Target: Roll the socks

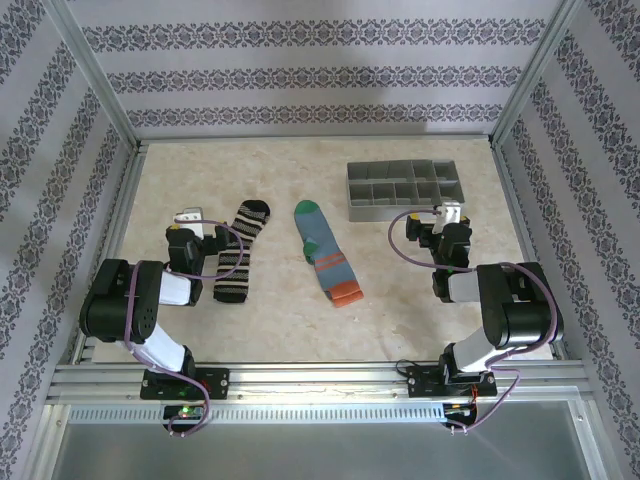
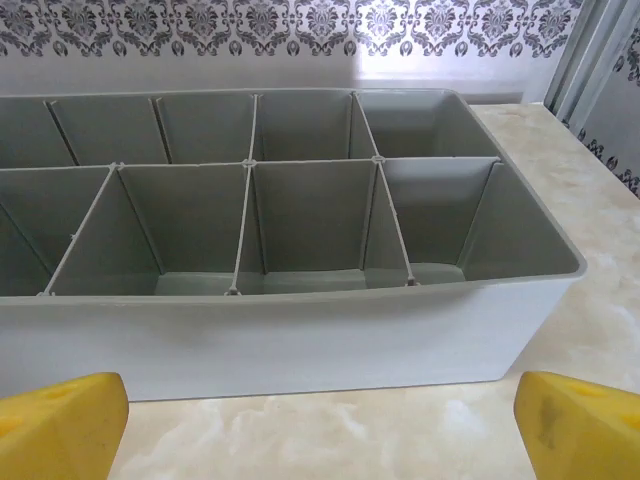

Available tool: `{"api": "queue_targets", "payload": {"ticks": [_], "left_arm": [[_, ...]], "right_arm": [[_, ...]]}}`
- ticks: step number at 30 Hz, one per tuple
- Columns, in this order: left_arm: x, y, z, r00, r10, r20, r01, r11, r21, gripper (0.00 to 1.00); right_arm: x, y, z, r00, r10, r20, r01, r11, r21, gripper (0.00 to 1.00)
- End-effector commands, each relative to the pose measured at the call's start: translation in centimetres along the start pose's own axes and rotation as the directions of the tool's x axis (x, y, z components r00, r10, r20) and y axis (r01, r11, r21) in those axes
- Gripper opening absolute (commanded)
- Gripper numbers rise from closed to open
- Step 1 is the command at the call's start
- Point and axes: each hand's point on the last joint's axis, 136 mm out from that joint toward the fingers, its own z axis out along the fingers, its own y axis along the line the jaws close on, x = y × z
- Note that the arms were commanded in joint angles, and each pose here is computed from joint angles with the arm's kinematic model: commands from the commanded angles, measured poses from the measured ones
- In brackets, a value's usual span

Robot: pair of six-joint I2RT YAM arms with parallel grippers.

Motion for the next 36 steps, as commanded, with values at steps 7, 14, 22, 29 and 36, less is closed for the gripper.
{"api": "queue_targets", "payload": {"ticks": [7, 14, 22, 29, 36], "left_arm": [[-0.8, 0.0, 0.1, 1.000, 0.016, 0.017, -0.016, 1.000, -0.005, 0.99], [-0.8, 0.0, 0.1, 1.000, 0.016, 0.016, -0.016, 1.000, -0.005, 0.99], [-0.8, -0.1, 0.2, 1.000, 0.018, 0.012, -0.018, 1.000, 0.000, 0.99], [-4.0, 0.5, -3.0, 0.990, 0.058, 0.126, -0.043, 0.992, -0.119, 0.99], [-12.5, 2.7, -7.9, 0.874, -0.484, 0.037, 0.464, 0.812, -0.353, 0.99]], "right_arm": [[-0.9, 0.4, 0.1, 1.000, 0.015, 0.022, -0.014, 0.999, -0.033, 0.98], [-0.9, 0.5, 0.1, 1.000, 0.015, 0.022, -0.014, 0.999, -0.034, 0.98], [-0.9, 0.6, 0.1, 1.000, 0.011, 0.019, -0.010, 0.999, -0.041, 0.98], [-4.5, -0.1, -3.9, 0.992, -0.050, 0.113, 0.037, 0.993, 0.113, 0.98], [-19.5, 4.3, -12.1, 0.977, 0.204, 0.061, -0.203, 0.979, -0.018, 0.98]]}}
